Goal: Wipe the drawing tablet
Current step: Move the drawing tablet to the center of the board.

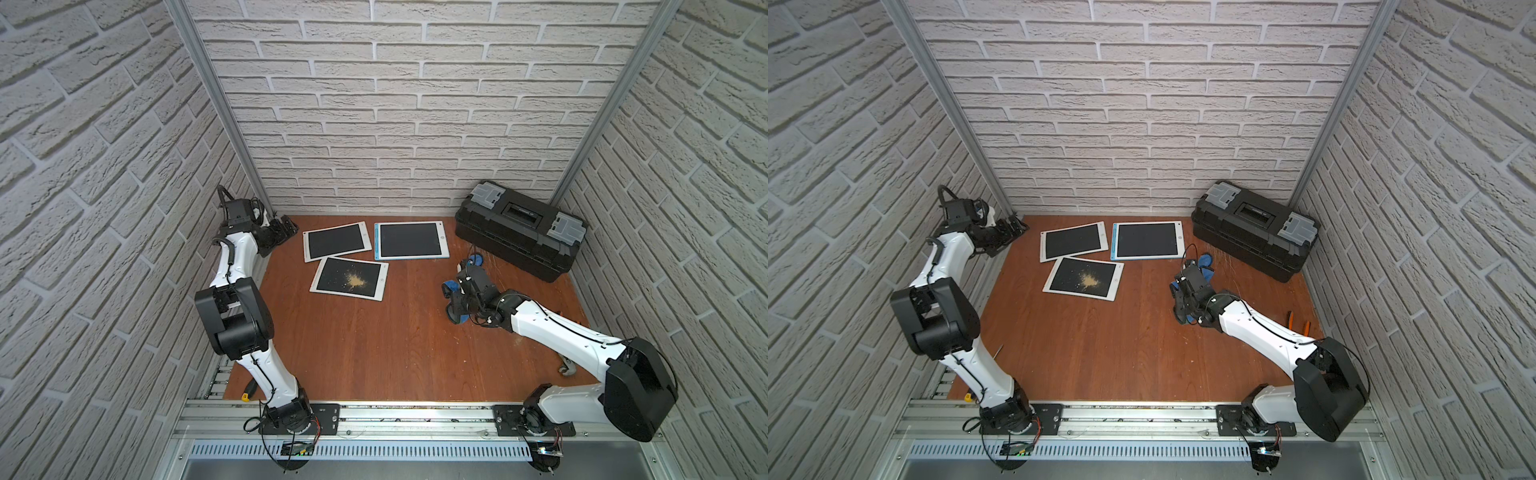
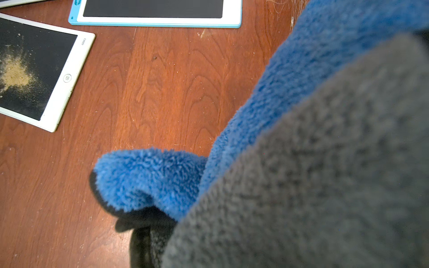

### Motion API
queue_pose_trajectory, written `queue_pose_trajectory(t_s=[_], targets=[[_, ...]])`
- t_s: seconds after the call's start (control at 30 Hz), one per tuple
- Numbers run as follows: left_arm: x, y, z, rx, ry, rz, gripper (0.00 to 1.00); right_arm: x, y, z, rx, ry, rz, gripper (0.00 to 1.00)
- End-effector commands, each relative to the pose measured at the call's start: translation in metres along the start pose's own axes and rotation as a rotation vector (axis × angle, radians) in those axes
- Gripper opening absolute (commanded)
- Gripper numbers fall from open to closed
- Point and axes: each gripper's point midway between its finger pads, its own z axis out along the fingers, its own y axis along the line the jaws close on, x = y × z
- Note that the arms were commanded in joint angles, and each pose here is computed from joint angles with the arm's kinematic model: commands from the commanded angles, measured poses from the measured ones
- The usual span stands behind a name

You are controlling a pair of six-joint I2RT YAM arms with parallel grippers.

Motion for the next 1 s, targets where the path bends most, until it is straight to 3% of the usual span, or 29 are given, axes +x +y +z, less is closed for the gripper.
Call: queue_pose_trajectory(t_s=[0.0, 0.27, 0.4, 0.63, 0.97], targets=[[0.016, -0.029, 0.006, -0.015, -0.023, 0.112, 0.98, -0.009, 0.010, 0.002, -0.028, -0.038, -0.014, 0.03], [0.052, -0.025, 0.019, -0.082, 0.098, 0.231, 0.98, -0.005, 0.026, 0.008, -0.077, -0.042, -0.043, 0.03], [0.072, -0.013, 0.038, -0.093, 0.226, 0.251, 0.94, -0.002, 0.042, 0.014, -0.117, -0.044, -0.065, 0.03], [0.091, 0.009, 0.066, -0.135, 0.359, 0.232, 0.88, -0.006, 0.096, 0.035, -0.256, 0.106, -0.017, 0.03], [0.104, 0.023, 0.076, -0.170, 0.414, 0.233, 0.87, -0.004, 0.143, 0.098, -0.254, 0.268, 0.032, 0.02]])
